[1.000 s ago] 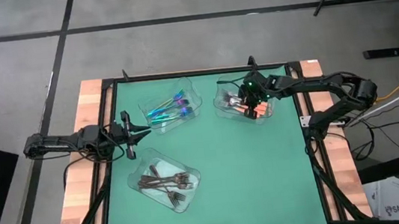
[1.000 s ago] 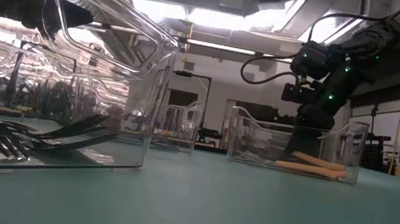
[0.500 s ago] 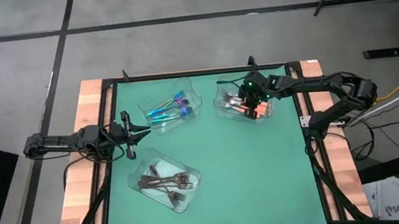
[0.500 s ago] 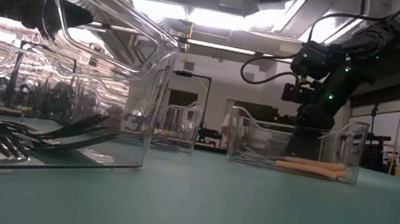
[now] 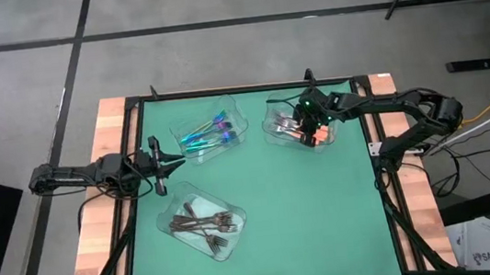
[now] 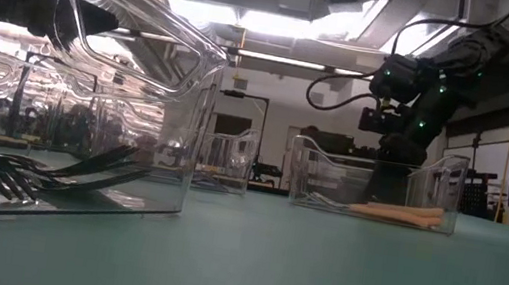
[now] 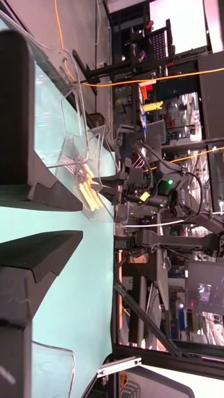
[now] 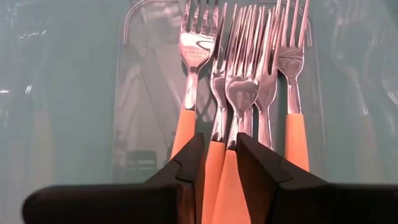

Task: Sort silverware by color (type)
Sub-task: Return to Home position

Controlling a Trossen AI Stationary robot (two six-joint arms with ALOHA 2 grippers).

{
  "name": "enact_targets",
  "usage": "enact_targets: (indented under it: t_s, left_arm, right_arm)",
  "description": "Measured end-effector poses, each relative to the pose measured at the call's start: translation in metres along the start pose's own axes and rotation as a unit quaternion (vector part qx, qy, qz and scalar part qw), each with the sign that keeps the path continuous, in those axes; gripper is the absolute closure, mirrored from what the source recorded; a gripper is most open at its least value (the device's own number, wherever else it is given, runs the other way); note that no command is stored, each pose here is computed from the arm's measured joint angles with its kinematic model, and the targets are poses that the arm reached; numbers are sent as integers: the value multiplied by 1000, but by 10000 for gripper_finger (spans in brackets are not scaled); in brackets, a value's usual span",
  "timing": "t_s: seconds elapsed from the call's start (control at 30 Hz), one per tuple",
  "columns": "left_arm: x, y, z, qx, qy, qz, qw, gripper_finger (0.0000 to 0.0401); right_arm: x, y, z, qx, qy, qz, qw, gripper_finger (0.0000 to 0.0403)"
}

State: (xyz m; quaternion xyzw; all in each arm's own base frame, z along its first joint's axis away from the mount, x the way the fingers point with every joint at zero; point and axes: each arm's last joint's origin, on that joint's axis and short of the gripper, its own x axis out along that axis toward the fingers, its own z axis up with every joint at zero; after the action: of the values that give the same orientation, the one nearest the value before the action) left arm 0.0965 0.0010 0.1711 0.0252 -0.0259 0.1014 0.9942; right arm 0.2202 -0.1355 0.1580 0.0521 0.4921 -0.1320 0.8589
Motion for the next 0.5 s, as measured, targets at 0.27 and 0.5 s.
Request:
enact_targets:
  t_s: [0.27,0.5]
  left_arm:
    - [0,0,0,0,0,0,1000,348]
    - [0,0,0,0,0,0,1000,348]
  right_arm:
    - [-7,-4,16,-4,-24,-8,1000,344]
    - [-23,-7,46,-11,-83,25,996,399]
